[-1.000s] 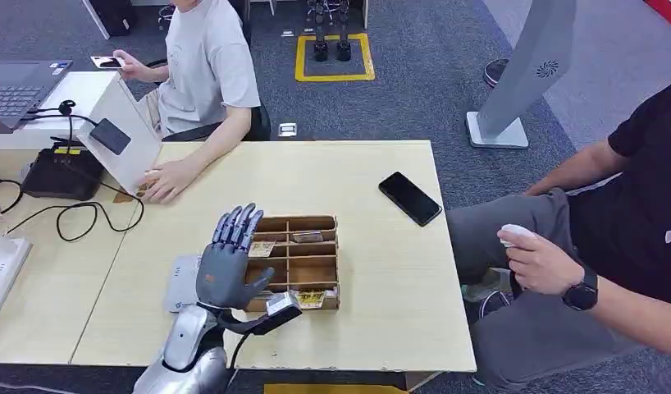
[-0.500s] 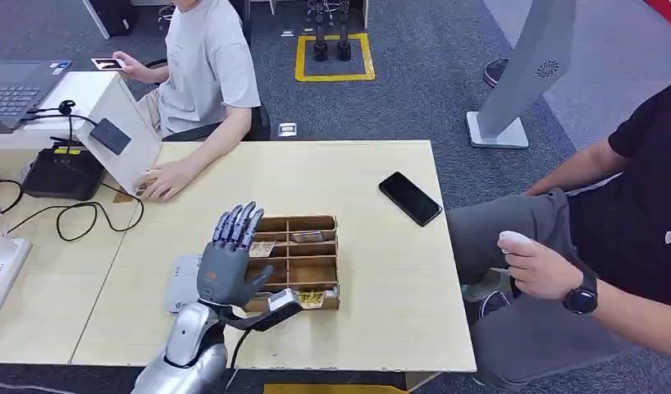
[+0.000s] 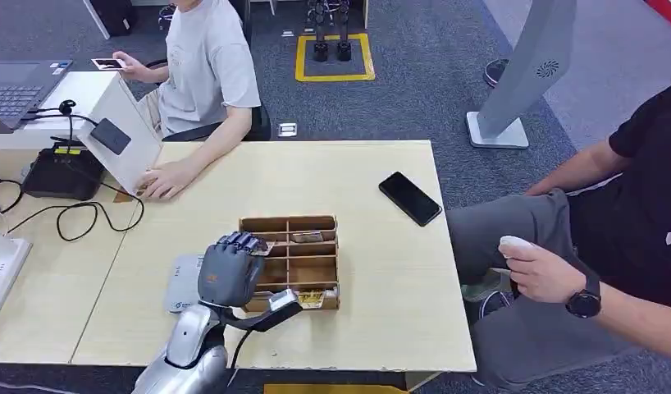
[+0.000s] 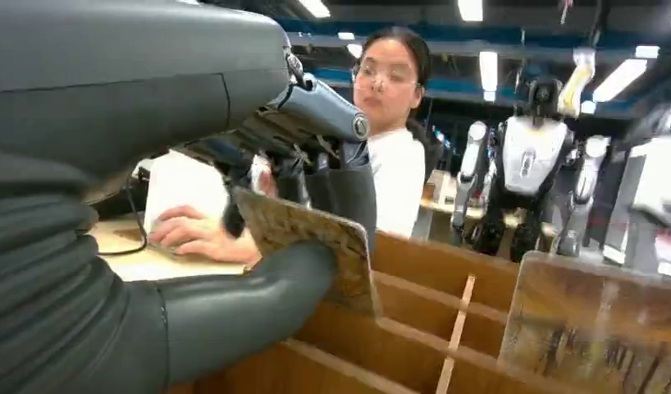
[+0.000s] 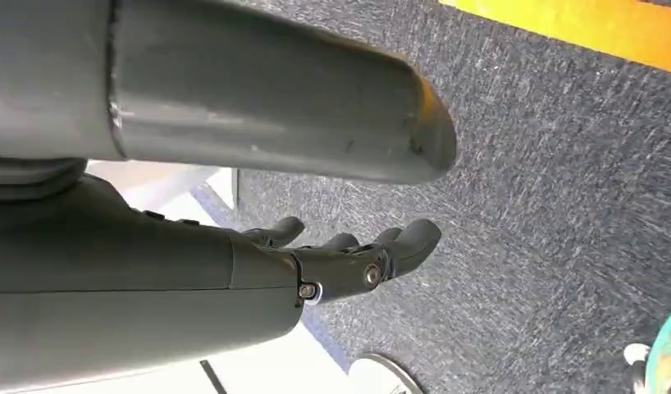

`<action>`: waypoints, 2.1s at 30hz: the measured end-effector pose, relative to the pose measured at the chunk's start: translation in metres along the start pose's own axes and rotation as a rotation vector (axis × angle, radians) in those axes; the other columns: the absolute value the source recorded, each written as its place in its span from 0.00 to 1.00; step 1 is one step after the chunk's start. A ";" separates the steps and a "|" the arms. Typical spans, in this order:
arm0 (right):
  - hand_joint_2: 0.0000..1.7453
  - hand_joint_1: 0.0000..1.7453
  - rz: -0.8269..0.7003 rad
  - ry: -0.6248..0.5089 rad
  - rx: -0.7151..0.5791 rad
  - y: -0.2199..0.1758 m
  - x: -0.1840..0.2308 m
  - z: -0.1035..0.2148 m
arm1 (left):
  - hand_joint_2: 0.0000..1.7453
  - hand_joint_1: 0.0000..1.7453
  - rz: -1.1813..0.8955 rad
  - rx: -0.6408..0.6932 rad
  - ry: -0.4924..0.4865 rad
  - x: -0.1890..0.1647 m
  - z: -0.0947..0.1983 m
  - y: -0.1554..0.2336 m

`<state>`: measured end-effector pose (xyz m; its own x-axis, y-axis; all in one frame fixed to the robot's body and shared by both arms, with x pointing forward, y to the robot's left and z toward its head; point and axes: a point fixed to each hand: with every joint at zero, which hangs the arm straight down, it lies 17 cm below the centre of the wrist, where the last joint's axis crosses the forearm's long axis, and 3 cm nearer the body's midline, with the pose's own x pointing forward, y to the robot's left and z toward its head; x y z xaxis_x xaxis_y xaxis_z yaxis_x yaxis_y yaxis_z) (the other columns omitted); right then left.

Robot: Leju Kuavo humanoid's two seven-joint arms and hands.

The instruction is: Pass the card to the sensor for recognition and then transmit it.

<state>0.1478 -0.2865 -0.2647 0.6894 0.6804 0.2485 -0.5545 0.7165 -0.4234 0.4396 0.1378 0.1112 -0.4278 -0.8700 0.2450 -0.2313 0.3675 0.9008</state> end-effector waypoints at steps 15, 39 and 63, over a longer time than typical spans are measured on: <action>0.00 0.00 -0.031 -0.034 -0.016 -0.003 0.013 -0.001 | 1.00 0.85 0.203 -0.064 0.049 -0.012 -0.010 -0.003; 0.00 0.00 -0.061 0.040 0.002 0.009 -0.013 0.004 | 1.00 1.00 0.027 0.266 -0.012 -0.086 -0.092 0.248; 0.00 0.00 -0.049 0.033 0.007 0.006 -0.005 0.002 | 1.00 0.00 -0.120 0.174 0.163 -0.140 -0.112 0.183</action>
<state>0.1402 -0.2853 -0.2668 0.7306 0.6393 0.2397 -0.5231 0.7498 -0.4053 0.5553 0.2896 0.2818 -0.2447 -0.9472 0.2075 -0.4251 0.2971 0.8550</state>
